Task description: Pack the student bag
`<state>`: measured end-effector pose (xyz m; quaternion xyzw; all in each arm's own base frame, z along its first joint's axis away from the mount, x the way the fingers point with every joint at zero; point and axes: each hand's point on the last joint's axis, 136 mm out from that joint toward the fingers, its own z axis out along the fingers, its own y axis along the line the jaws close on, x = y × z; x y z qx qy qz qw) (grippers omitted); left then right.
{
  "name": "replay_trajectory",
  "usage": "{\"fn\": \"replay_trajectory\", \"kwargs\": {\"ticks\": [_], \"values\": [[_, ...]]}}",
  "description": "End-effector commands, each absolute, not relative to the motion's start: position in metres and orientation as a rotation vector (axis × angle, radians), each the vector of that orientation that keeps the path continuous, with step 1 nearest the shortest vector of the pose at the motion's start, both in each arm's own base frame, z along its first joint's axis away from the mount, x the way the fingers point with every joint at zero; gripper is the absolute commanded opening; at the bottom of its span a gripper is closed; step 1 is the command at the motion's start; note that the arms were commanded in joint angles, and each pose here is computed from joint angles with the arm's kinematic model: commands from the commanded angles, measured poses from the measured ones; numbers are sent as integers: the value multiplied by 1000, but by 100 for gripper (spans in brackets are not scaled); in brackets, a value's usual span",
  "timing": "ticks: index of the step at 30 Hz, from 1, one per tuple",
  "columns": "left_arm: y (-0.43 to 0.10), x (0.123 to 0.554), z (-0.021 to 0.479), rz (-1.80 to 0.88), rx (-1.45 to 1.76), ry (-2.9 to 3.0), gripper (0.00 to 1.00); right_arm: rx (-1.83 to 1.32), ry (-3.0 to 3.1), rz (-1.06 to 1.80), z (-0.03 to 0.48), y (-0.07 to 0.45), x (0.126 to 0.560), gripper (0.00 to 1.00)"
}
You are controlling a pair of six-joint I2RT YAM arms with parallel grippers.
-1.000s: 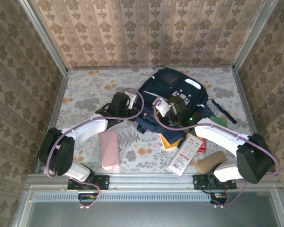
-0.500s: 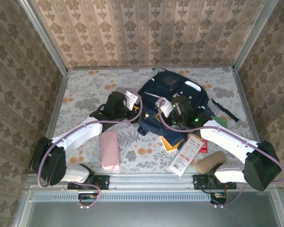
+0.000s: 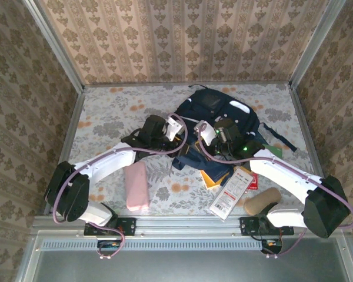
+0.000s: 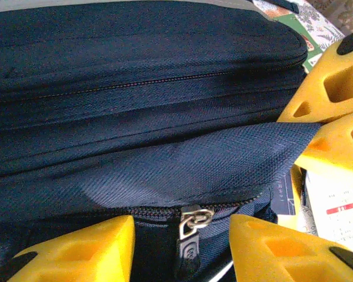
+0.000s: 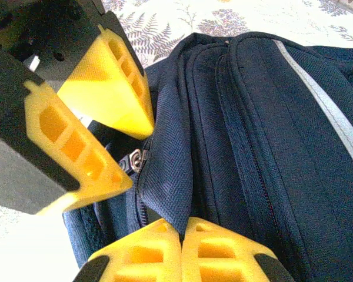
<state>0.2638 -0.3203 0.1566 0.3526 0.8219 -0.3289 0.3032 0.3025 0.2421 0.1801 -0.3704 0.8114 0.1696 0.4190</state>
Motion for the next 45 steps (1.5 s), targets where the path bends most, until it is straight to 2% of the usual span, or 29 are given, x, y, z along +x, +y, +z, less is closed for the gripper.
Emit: {"fn": "replay_trajectory", "kwargs": {"ticks": [1, 4, 6, 10, 13, 18, 26, 34, 45], "values": [[-327, 254, 154, -859, 1003, 2187, 49, -869, 1901, 493, 222, 251, 310, 0], [-325, 254, 146, -800, 1017, 2211, 46, -854, 1891, 508, 227, 250, 311, 0], [-322, 257, 139, -746, 1019, 2236, 40, -851, 1884, 517, 229, 251, 310, 0], [-319, 269, 133, -645, 1012, 2262, 21, -849, 1869, 558, 234, 254, 306, 0], [-322, 274, 134, -618, 1014, 2261, 16, -852, 1874, 569, 232, 254, 303, 0], [-320, 283, 138, -555, 1003, 2258, 0, -862, 1894, 555, 225, 253, 303, 0], [-294, 295, 142, -434, 918, 2275, 0, -866, 1909, 506, 221, 248, 306, 0], [-275, 301, 154, -451, 844, 2284, 0, -883, 1930, 452, 213, 244, 307, 0], [-242, 325, 142, -395, 729, 2372, 0, -928, 1890, 456, 217, 247, 297, 0]]}}
